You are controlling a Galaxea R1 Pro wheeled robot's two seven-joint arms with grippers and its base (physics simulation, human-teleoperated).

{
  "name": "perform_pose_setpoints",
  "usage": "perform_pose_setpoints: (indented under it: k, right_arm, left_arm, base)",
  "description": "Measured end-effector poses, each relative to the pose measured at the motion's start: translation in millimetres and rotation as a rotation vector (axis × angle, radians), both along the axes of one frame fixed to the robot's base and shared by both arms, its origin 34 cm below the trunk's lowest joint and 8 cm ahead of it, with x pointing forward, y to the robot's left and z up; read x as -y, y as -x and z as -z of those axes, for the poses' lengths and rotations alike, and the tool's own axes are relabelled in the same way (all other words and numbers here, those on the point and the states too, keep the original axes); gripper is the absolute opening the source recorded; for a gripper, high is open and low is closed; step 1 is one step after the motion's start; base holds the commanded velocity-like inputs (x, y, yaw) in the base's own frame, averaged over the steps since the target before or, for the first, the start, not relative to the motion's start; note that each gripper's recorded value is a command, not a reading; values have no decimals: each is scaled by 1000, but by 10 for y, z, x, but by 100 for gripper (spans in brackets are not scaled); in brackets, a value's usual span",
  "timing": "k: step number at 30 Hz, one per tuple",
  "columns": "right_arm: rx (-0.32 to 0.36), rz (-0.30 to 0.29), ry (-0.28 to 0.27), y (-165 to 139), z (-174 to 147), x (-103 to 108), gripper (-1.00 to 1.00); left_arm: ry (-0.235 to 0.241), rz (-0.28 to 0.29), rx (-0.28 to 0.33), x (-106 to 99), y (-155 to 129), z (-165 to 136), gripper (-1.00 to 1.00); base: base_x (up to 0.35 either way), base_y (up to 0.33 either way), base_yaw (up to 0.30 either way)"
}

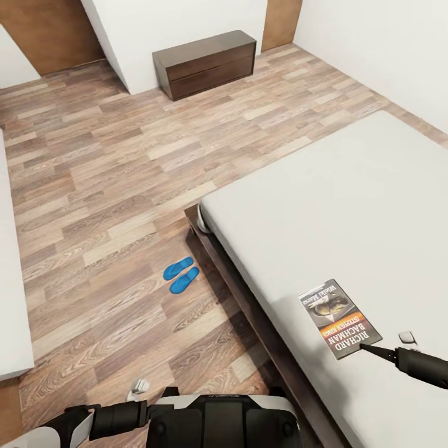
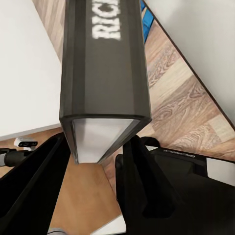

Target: In the bedroom, move the book from the bed onto either nightstand, and place the two sandals side by side next to the bed.

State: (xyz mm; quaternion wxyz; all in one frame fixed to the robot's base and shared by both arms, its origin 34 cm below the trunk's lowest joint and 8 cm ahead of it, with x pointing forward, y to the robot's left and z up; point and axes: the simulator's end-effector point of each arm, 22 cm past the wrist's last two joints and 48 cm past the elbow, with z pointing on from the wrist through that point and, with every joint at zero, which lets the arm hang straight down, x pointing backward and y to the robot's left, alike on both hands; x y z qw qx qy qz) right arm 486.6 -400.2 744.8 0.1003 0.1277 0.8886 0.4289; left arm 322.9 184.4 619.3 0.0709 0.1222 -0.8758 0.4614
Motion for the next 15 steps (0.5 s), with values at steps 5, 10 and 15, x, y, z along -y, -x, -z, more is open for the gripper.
perform_pose_setpoints:
  k: [5,10,15]
  right_arm:
    - [0,0,0,0,0,0,-100]
    - [0,0,0,0,0,0,-100]
    - [0,0,0,0,0,0,-100]
  left_arm:
    - [-1,0,0,-5,0,0,100]
    - [-7,-1,-1,-52,3,3,100]
    - [-10,0,-2,-72,4,6,100]
  base:
    - [0,53,8]
    - [0,134,1]
    - [0,18,0]
